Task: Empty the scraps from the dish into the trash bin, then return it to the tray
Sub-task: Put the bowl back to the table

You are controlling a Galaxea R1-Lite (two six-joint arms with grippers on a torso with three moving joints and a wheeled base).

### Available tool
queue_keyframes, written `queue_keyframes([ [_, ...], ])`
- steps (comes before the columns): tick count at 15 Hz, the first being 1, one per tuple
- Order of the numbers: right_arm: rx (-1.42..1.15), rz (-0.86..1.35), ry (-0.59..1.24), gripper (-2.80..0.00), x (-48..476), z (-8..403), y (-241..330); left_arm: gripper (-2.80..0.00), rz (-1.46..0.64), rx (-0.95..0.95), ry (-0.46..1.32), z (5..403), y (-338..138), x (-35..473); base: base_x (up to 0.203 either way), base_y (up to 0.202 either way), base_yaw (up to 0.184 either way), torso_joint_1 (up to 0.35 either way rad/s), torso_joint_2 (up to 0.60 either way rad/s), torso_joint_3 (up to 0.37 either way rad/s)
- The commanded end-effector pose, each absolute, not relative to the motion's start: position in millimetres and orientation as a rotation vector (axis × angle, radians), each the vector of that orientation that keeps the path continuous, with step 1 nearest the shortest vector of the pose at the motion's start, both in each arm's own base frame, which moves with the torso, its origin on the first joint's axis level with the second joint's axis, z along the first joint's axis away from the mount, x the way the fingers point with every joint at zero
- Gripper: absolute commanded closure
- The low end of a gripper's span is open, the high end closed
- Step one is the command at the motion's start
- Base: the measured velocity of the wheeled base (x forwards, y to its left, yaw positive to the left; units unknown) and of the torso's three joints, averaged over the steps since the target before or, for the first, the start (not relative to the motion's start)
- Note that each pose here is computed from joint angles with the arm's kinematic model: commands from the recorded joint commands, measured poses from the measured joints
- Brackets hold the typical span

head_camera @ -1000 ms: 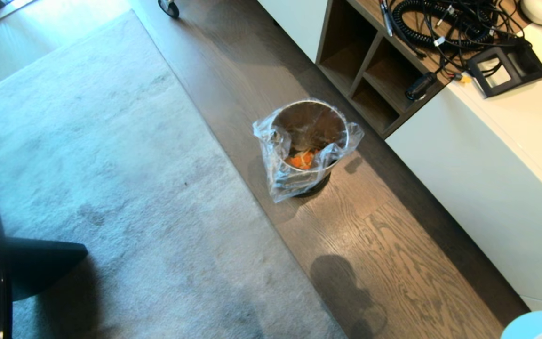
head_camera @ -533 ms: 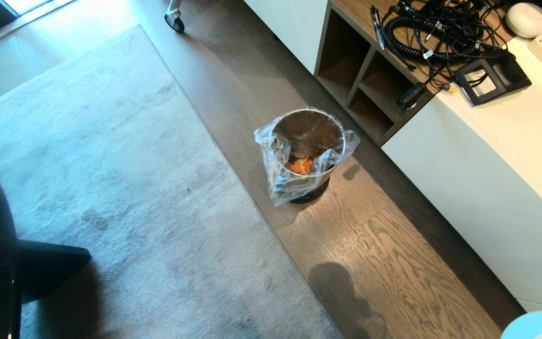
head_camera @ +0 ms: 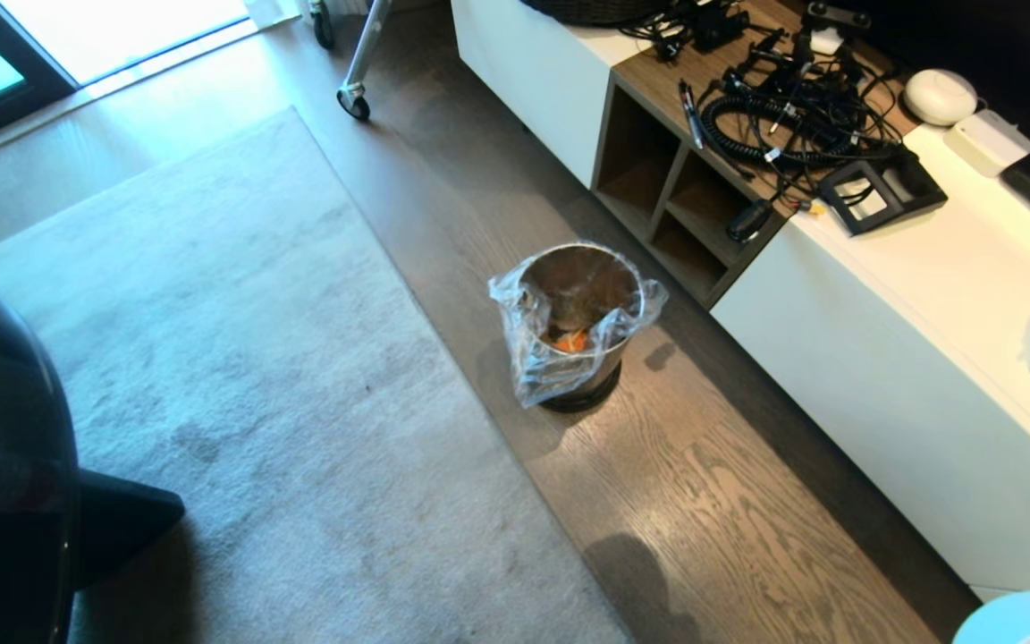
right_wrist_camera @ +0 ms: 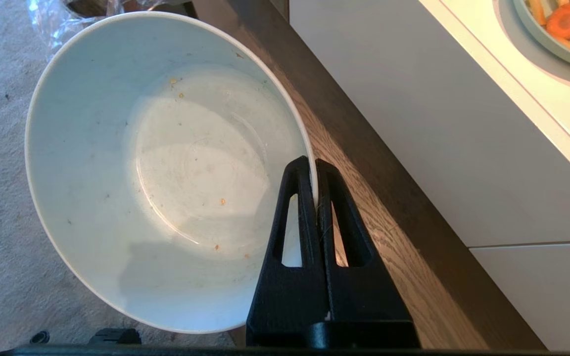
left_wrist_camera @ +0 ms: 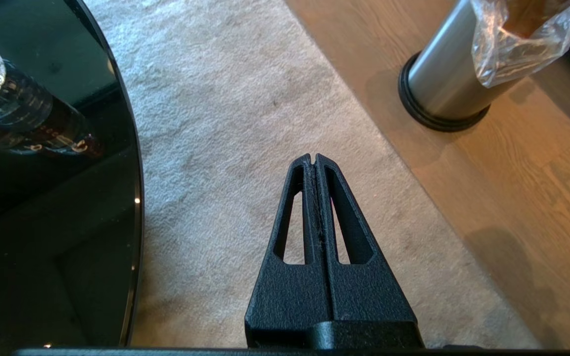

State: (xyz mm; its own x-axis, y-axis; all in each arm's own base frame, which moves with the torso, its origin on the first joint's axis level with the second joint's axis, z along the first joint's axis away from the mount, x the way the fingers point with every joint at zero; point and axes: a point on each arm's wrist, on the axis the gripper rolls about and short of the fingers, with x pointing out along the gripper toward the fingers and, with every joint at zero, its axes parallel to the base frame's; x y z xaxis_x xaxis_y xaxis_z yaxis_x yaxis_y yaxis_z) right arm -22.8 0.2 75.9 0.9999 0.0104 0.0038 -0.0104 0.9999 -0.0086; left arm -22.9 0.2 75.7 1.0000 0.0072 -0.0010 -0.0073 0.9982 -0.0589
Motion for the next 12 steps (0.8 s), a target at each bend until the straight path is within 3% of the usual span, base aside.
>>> queue_keyframes([
  [1, -0.009, 0.011, -0.003, 0.0, -22.7, 76.0, 0.2, 0.0, 0.008, -0.06, 0.0, 75.7, 0.2, -22.9, 0.0, 0.0, 0.0, 0.004, 0.01, 0.203],
  [12, -0.009, 0.011, -0.003, 0.0, -22.7, 76.0, 0.2, 0.0, 0.008, -0.06, -0.002, 75.9, 0.2, -22.9, 0.0, 0.0, 0.0, 0.003, 0.0, 0.201],
])
